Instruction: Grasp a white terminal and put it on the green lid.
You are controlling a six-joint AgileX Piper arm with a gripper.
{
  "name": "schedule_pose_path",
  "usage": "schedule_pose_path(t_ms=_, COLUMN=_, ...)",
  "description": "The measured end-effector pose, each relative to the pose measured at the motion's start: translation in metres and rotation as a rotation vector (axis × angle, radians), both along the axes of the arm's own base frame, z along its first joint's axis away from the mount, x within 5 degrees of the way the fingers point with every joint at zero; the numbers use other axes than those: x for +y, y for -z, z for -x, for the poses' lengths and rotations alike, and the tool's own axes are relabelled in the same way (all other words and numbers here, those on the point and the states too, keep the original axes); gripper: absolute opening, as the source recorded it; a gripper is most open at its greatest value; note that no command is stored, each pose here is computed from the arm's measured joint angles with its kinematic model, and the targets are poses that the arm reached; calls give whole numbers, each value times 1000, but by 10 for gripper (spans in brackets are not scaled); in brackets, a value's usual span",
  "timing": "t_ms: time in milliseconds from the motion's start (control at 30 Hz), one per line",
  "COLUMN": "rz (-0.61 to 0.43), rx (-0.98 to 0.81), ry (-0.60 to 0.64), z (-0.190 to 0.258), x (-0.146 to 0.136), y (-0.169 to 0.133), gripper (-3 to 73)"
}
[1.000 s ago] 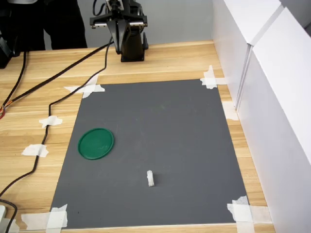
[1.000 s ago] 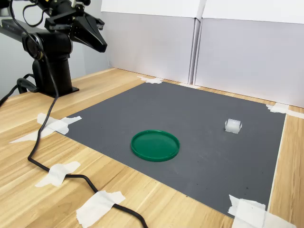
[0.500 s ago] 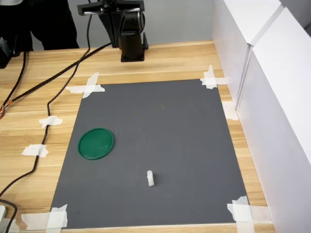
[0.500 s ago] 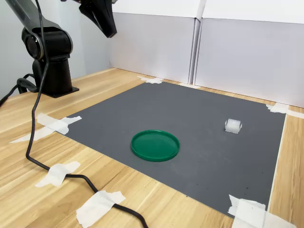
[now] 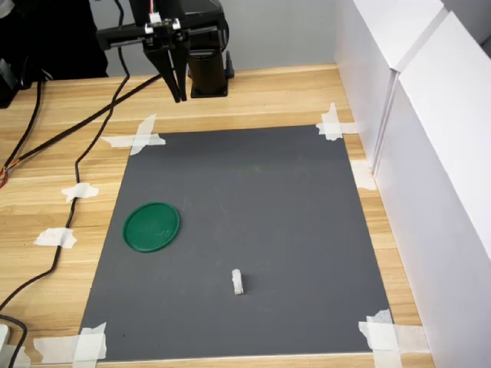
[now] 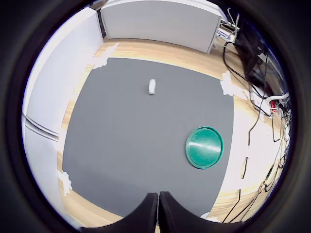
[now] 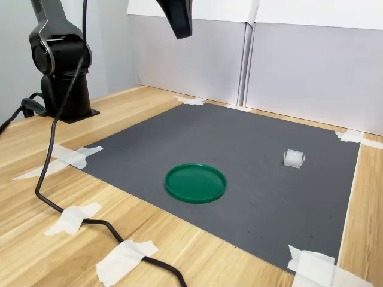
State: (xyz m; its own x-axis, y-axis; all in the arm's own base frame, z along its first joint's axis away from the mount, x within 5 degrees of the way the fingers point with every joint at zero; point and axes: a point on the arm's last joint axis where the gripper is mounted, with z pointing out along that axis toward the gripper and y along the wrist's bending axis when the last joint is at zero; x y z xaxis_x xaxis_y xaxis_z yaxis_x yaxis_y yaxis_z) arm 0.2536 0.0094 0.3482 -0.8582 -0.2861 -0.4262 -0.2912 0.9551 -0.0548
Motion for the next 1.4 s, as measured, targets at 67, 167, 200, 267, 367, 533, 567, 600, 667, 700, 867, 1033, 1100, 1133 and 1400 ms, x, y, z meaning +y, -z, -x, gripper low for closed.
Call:
schedule_pose_path(t_ms=67, rz=-9, rx=30, ry=-6, z=-9, x=1, y=1, gripper=38)
schedule_pose_path(t_ms=167, rz=-7, rx=69, ry=-14, z=-20, x=1, y=6, gripper=110)
schedule_pose_path(t_ms=200, rz=-7, rx=79, ry=-19, z=-24, x=2, y=8, gripper=142)
schedule_pose_path(t_ms=267, rz=-25, rx=100, ry=-29, z=-32, x=4, y=13, gripper=208)
schedule_pose_path(t_ms=367, rz=-58, rx=120, ry=-37, z=-44, x=7, y=20, gripper=344)
schedule_pose_path(t_ms=533, rz=-69, rx=151, ry=-19, z=-63, x=7, y=33, gripper=596)
schedule_pose_path(t_ms=567, rz=-72, rx=156, ry=-12, z=-67, x=7, y=36, gripper=639)
schedule_pose_path(t_ms=600, rz=-77, rx=161, ry=-5, z=-72, x=8, y=39, gripper=670)
schedule_pose_path(t_ms=667, rz=-85, rx=169, ry=8, z=-82, x=8, y=44, gripper=700)
schedule_pose_path(t_ms=700, rz=-89, rx=174, ry=16, z=-87, x=8, y=47, gripper=706)
schedule_pose_path(t_ms=867, rz=-64, rx=199, ry=61, z=-110, x=13, y=62, gripper=715)
schedule_pose_path(t_ms=1033, rz=-17, rx=232, ry=49, z=-130, x=29, y=81, gripper=715)
schedule_pose_path(t_ms=1100, rz=-18, rx=246, ry=56, z=-136, x=33, y=90, gripper=715)
schedule_pose_path(t_ms=1133, rz=-21, rx=246, ry=63, z=-139, x=35, y=94, gripper=715)
schedule_pose_path(t_ms=1400, rz=-32, rx=225, ry=99, z=-158, x=37, y=123, gripper=715)
